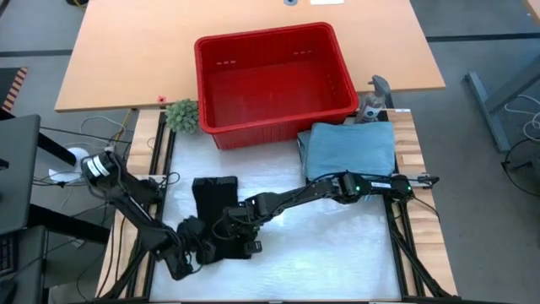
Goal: Fold Laundry from Bin
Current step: Fold the black boxer short
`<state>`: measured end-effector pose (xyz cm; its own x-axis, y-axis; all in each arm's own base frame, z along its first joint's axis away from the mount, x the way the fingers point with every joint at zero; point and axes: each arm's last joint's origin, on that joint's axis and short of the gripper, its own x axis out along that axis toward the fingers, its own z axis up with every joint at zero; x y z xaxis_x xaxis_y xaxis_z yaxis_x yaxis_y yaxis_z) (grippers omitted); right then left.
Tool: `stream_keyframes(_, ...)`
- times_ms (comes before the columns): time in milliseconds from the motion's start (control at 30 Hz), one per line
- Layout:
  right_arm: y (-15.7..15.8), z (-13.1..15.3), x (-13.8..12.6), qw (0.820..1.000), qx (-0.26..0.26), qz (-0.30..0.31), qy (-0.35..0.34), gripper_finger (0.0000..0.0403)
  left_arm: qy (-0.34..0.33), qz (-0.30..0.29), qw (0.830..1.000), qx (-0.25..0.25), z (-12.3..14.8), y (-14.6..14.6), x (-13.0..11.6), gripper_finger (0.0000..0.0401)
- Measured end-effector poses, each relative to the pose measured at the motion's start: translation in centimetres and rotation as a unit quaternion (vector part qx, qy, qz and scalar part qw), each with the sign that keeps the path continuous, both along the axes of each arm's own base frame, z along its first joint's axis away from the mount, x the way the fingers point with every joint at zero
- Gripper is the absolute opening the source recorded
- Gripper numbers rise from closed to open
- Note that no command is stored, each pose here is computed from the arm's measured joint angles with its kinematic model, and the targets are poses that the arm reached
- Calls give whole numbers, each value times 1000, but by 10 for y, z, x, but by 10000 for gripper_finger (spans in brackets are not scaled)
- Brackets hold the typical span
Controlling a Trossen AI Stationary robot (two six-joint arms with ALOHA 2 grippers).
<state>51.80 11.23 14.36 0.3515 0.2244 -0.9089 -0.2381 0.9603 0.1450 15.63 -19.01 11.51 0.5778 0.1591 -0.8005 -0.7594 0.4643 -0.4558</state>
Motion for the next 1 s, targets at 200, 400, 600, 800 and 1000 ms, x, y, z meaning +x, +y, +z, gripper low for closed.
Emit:
stream_keyframes(200, 0, -1, -2, 1000, 6, -18, 18, 16, 60, -23, 998, -20, 17, -14, -1, 3)
stream_keyframes(400, -1, -1, -6, 998, 12, -48, 46, 17, 116, -48, 992, -4, 33, -22, -9, 4)
stream_keyframes(600, 2, -2, -10, 997, 12, -55, 62, 17, 97, -27, 995, -6, 34, -23, -9, 4)
stream_keyframes(800, 2, 12, -15, 996, 10, -53, 65, 41, 21, 0, 1000, -5, 49, -20, -10, 4)
stream_keyframes(1000, -5, 24, -22, 994, 9, -67, 86, 64, 0, -18, 1000, 5, 61, -16, -16, 26)
